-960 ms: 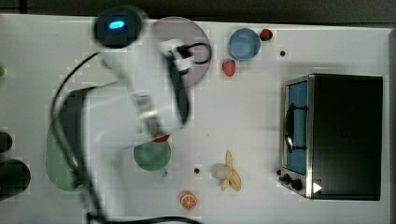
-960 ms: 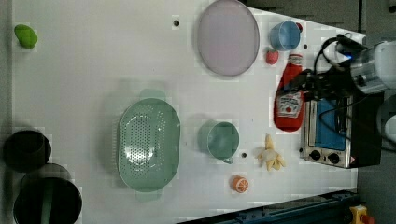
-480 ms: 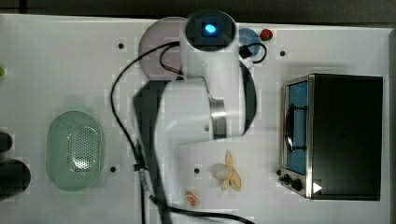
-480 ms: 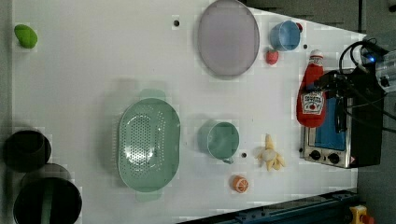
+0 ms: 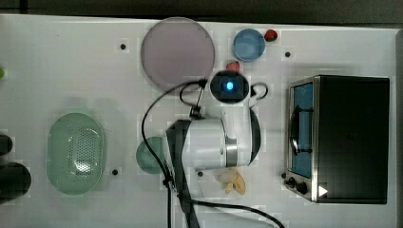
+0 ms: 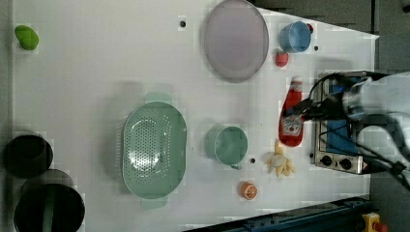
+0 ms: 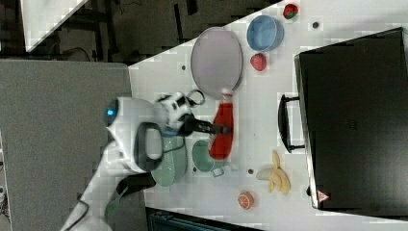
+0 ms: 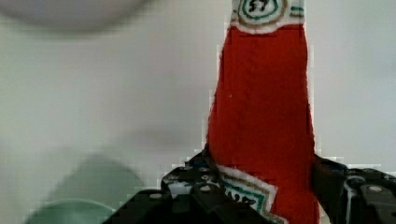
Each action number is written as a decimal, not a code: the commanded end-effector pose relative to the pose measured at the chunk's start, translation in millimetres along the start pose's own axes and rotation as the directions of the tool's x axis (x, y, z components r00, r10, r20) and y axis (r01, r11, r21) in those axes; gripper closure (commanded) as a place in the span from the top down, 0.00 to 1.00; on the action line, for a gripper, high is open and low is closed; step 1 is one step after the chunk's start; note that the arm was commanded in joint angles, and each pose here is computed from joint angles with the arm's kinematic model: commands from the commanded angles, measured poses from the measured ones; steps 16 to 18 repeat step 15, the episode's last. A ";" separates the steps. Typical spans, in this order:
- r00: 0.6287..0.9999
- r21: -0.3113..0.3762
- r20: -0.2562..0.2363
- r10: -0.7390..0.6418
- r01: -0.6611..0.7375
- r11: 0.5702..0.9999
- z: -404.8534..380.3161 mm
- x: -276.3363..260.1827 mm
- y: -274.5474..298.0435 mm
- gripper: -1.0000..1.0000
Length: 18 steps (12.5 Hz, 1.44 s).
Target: Pick ketchup from strainer and place it on the table
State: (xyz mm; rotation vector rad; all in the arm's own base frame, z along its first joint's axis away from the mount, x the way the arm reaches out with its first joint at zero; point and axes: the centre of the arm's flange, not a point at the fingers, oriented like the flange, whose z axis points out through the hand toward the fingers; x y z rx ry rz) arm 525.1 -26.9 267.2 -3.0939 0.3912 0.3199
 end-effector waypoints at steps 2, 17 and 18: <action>0.996 0.052 -0.083 -0.044 0.049 0.997 22.6 0.3 -0.6 0.69; 0.889 0.050 -0.205 0.409 -0.408 0.912 -206.6 -2.1 -2.0 1.00; 0.889 0.050 -0.205 0.409 -0.408 0.912 -206.6 -2.1 -2.0 1.00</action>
